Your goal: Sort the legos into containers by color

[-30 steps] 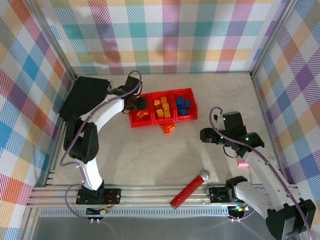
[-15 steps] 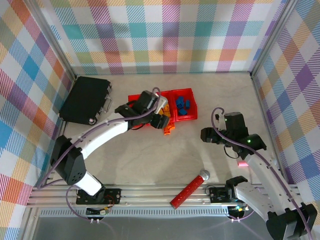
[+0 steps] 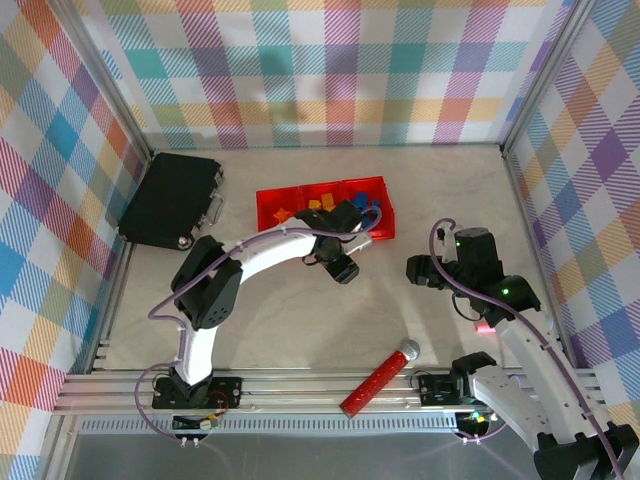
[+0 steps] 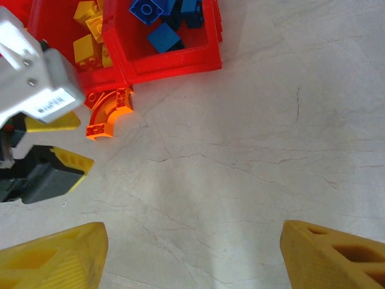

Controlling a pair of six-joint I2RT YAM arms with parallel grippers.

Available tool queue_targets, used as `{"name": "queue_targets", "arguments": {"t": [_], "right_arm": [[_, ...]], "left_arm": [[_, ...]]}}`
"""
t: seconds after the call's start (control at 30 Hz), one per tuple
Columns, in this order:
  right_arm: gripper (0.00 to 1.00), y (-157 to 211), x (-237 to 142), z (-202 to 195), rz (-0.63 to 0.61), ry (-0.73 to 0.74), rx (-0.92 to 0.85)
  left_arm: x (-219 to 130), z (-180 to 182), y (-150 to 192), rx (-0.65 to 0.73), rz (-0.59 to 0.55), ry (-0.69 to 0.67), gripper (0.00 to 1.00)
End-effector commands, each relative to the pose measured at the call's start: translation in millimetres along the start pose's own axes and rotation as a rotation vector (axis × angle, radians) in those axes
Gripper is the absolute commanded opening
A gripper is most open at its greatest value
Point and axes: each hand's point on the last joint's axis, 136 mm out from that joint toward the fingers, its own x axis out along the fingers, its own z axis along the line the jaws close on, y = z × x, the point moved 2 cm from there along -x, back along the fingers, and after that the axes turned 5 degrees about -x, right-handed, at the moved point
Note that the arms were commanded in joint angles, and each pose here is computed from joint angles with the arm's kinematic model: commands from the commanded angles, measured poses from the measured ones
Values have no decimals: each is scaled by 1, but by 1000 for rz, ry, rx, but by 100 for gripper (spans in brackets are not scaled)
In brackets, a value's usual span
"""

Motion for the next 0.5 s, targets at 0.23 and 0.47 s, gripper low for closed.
{"name": "queue_targets", "arguments": {"t": [0.23, 0.47], "right_arm": [[76, 2, 6, -1, 20, 3, 2], [76, 3, 7, -1, 23, 1, 3]], "left_arm": [[12, 14, -1, -17, 75, -127, 57], [14, 16, -27, -132, 13, -132, 56]]}}
